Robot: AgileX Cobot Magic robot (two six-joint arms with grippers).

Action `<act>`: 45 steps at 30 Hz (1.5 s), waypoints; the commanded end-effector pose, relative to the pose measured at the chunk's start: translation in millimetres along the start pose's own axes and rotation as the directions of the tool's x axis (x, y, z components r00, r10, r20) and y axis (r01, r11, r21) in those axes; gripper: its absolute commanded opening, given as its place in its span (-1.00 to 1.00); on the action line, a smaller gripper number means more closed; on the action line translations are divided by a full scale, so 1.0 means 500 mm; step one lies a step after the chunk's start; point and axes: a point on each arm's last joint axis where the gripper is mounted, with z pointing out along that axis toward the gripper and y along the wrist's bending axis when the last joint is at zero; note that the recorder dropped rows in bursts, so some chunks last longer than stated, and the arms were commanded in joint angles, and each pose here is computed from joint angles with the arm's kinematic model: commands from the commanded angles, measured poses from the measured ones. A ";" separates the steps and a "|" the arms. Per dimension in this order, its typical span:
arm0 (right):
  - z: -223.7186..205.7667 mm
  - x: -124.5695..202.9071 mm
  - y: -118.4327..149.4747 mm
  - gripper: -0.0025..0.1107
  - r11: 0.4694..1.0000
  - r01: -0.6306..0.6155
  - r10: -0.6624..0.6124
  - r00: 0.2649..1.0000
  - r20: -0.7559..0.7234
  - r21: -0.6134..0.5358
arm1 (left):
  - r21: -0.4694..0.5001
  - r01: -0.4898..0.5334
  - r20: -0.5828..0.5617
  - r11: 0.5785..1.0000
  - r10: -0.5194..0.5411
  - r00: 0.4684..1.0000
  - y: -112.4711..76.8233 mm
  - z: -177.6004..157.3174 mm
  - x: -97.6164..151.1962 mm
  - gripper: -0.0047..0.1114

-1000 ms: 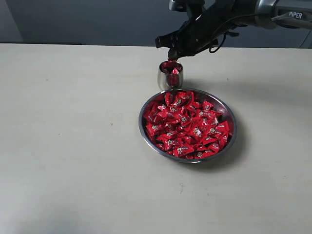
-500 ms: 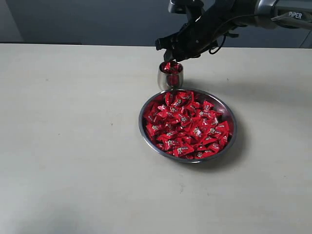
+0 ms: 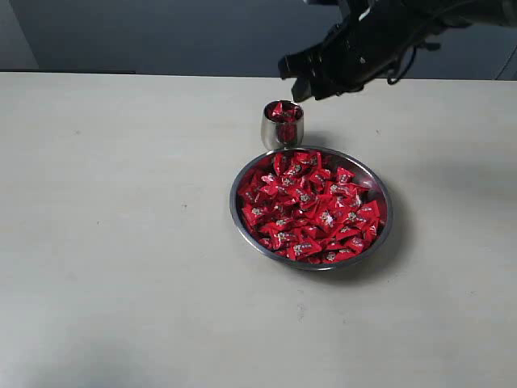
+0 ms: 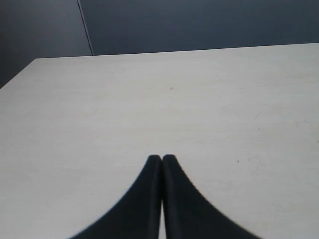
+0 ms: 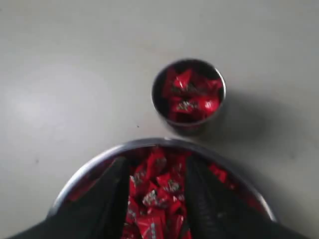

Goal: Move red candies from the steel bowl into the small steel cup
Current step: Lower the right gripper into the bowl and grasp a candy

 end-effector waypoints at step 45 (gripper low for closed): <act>0.164 0.141 0.028 -0.31 0.984 0.174 -0.176 0.912 -0.370 -0.039 | 0.005 -0.002 0.008 1.000 0.002 1.000 -0.001 0.000 0.001 -0.91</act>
